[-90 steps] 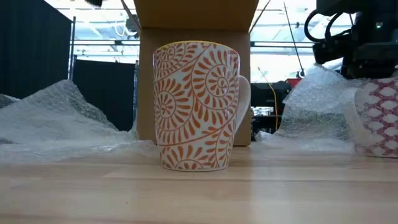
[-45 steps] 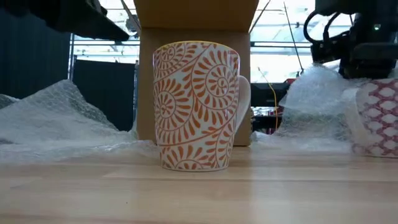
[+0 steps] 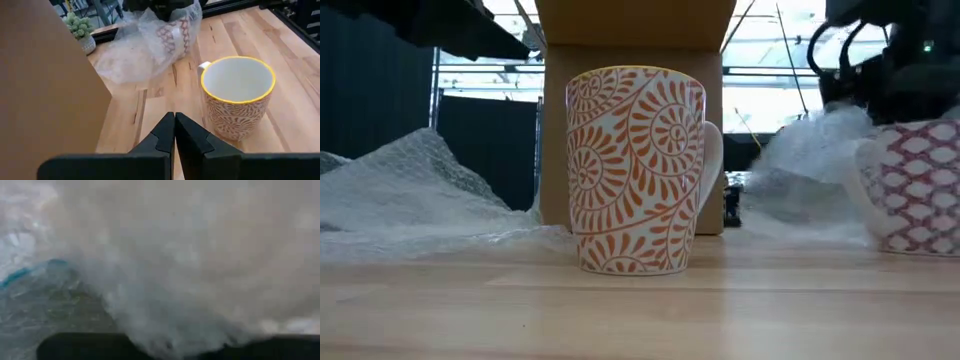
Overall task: Wrap mug
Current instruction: Wrap the red mug with the bubble wrap
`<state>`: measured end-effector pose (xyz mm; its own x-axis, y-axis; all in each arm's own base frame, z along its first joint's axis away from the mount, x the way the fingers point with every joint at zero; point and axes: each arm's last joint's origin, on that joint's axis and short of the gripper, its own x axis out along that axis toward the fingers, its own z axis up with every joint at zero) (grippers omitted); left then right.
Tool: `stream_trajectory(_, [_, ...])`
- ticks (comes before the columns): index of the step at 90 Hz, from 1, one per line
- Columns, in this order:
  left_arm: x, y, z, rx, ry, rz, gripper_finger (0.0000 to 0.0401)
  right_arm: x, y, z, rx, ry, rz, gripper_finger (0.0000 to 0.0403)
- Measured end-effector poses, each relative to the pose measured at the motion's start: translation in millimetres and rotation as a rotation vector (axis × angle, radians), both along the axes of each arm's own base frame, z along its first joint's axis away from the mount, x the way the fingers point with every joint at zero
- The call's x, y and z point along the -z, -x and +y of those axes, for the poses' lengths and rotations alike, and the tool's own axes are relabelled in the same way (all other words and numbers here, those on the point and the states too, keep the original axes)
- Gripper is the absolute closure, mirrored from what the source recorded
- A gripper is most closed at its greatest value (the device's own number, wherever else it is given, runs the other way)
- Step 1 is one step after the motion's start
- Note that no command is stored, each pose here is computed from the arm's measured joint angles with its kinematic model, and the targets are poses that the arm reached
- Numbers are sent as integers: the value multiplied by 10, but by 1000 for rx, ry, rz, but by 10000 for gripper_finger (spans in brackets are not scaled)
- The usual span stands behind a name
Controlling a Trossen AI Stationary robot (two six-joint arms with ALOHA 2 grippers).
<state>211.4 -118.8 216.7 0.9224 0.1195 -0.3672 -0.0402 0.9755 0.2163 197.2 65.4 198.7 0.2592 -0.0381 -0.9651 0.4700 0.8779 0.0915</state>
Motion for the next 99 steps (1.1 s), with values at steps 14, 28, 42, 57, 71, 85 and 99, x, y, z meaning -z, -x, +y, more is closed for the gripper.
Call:
stream_trajectory(14, [-29, -12, -8, 0, 20, -30, 401, -118, -129, 170, -30, -52, -125, 396])
stream_trajectory(28, [-35, -15, -10, 0, 24, -37, 401, -122, -311, 379, -68, -65, -141, 396])
stream_trajectory(42, [-65, -26, -19, 6, 47, -66, 401, -100, -573, 594, -151, -25, -94, 397])
stream_trajectory(57, [-35, -81, -59, 17, 66, -87, 401, -27, -826, 740, -233, 26, -6, 397])
stream_trajectory(71, [103, -194, -188, 68, 82, -78, 401, 8, -1010, 833, -262, 42, 15, 390])
stream_trajectory(85, [166, -354, -359, 88, 68, -52, 401, 75, -1081, 869, -264, 27, 34, 366])
stream_trajectory(99, [179, -518, -488, 108, 61, -39, 401, 94, -1088, 877, -237, 14, 36, 333])
